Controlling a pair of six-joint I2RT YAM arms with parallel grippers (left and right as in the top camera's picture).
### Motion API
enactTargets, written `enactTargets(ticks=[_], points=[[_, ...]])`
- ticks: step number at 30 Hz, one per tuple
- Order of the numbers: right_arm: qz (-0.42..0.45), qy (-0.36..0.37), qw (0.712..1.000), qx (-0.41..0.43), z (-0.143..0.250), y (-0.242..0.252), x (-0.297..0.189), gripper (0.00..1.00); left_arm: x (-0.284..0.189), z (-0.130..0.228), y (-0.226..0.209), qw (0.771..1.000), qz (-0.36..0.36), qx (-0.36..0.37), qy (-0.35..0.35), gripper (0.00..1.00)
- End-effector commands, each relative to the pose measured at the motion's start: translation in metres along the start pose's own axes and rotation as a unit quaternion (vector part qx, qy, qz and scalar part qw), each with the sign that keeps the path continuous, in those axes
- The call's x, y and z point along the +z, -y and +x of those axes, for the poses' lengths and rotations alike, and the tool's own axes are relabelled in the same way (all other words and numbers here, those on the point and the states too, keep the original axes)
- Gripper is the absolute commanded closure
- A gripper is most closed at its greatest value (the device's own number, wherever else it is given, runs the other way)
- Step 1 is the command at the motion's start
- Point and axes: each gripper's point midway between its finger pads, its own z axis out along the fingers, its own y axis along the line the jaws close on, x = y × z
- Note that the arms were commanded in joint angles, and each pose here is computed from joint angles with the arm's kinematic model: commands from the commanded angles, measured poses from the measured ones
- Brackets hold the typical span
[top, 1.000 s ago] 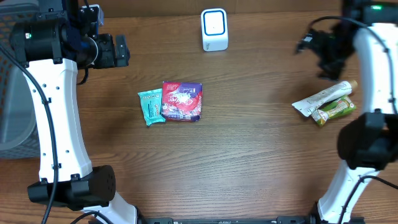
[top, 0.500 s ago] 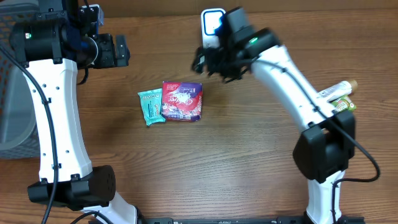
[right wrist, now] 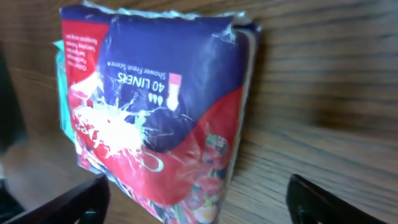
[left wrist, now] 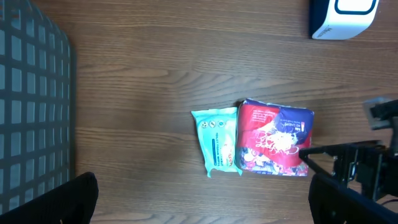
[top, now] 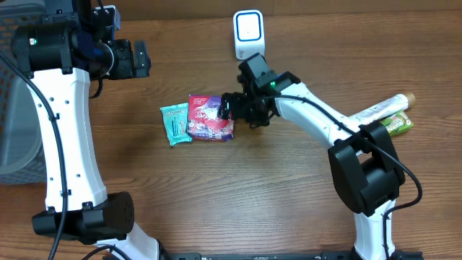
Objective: Scan the item barcode
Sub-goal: 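Move the right gripper to the red-purple pouch and grasp it, then pull the pouch toward the table centre and set it down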
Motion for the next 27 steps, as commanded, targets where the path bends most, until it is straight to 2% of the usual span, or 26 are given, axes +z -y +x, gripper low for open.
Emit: enactTargets(ticks=[1,5,8,14,20,24,27], points=[[-0.046,-0.018,0.999,-0.006,0.01,-0.01,0.005,0.16,0.003,-0.001,0.002,1.0,0.001,-0.001,-0.002,0.0],[-0.059,-0.005,0.998,0.002,0.008,-0.007,0.014,0.28,0.003,-0.001,0.002,1.0,0.001,-0.001,-0.002,0.01],[-0.062,-0.002,0.998,0.014,0.009,-0.003,0.021,0.47,0.003,-0.001,0.002,1.0,0.001,-0.001,-0.002,0.0],[-0.06,-0.006,0.998,0.029,0.012,0.004,0.031,0.66,0.003,-0.001,0.002,1.0,0.001,-0.001,-0.002,0.0],[-0.052,-0.016,0.998,0.038,0.016,0.009,0.029,0.95,0.003,-0.001,0.002,1.0,0.001,-0.001,-0.002,0.0],[-0.061,-0.019,0.997,0.042,0.012,0.012,0.013,0.96,0.003,-0.001,0.002,1.0,0.001,-0.001,-0.002,0.0],[-0.062,0.001,0.998,0.022,0.001,0.011,-0.019,0.96,0.003,-0.001,0.002,1.0,0.001,-0.001,-0.002,0.0]])
